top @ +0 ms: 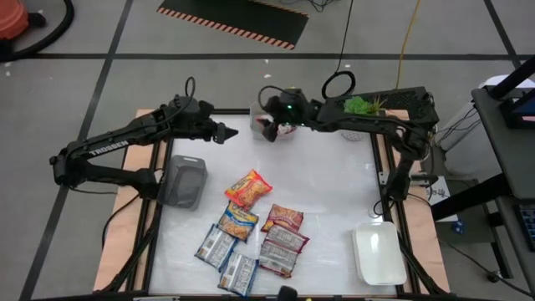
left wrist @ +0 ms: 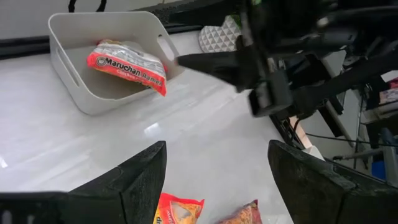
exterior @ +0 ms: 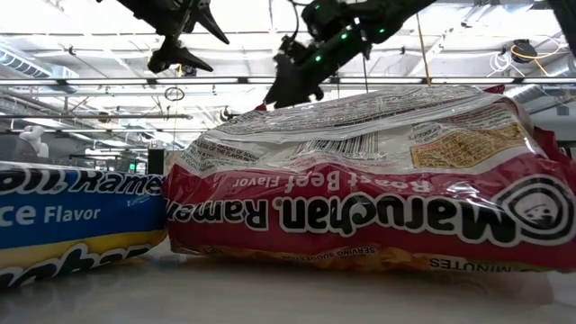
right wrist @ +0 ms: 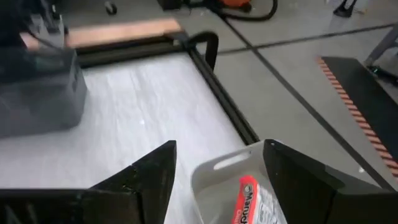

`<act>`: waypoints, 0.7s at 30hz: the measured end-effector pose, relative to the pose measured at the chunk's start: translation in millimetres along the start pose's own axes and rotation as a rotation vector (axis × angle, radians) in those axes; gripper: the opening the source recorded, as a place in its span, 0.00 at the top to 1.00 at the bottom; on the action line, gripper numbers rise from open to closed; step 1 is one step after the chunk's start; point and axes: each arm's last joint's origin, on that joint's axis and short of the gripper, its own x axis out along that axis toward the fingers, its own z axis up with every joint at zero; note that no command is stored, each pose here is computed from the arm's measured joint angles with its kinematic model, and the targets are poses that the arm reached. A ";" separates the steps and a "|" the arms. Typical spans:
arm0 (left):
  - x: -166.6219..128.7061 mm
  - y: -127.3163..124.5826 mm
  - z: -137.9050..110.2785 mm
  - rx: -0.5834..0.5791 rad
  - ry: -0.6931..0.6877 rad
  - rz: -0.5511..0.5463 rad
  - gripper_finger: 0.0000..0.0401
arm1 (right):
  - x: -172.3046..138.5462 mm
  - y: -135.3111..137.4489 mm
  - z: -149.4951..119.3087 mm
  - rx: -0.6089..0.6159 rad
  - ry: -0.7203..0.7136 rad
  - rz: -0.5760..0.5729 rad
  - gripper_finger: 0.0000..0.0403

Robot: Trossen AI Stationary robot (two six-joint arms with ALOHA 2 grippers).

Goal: Sort Maruchan noodles
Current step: Put the right orange noodle pack into the gray bin

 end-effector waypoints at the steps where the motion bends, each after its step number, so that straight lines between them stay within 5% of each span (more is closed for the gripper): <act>1: 0.0 0.0 -0.8 -0.008 0.006 0.003 0.30 | 5.1 -0.1 -2.1 -0.004 0.016 -0.007 0.42; 10: 0.8 -7.5 -18.9 -0.037 0.090 0.033 0.30 | 28.7 -14.0 -37.9 0.076 0.240 -0.047 0.45; 21: 0.9 -10.3 -22.3 -0.057 0.066 0.061 0.30 | 43.9 -18.2 -52.9 0.082 0.283 -0.047 0.54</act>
